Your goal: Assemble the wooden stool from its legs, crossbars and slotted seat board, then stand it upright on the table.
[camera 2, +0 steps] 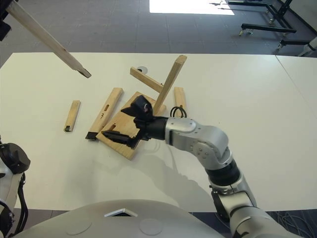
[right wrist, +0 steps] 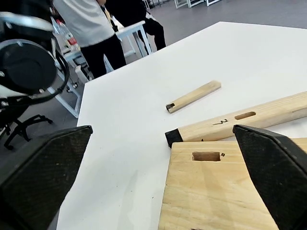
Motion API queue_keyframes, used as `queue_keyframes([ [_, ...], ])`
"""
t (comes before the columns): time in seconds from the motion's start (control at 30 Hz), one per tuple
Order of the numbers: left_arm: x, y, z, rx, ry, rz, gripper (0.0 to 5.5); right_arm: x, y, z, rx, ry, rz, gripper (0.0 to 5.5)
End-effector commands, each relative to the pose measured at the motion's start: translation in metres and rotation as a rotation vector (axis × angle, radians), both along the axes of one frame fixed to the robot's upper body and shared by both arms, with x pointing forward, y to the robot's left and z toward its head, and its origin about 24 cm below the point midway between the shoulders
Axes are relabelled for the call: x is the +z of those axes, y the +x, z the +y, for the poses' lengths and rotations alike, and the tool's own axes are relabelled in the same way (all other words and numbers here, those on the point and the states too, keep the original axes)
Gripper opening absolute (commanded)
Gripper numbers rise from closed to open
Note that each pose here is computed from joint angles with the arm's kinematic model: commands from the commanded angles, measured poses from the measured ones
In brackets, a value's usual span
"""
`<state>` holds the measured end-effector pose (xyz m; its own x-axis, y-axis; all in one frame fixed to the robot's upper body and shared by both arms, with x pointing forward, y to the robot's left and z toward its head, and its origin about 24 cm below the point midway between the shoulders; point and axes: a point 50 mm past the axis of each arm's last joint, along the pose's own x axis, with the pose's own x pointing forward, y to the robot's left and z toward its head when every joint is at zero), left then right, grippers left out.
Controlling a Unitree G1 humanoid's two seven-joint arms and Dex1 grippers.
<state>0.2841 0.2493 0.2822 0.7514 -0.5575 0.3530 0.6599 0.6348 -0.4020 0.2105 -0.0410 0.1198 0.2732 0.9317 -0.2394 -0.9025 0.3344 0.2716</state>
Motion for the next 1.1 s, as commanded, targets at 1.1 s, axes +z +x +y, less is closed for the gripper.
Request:
queue_keyframes([
  [1.1, -0.023, 0.004, -0.016, 0.015, -0.032, 0.044, 2.02, -0.073, -0.007, -0.007, 0.264, -0.731, -0.131, 5.4],
])
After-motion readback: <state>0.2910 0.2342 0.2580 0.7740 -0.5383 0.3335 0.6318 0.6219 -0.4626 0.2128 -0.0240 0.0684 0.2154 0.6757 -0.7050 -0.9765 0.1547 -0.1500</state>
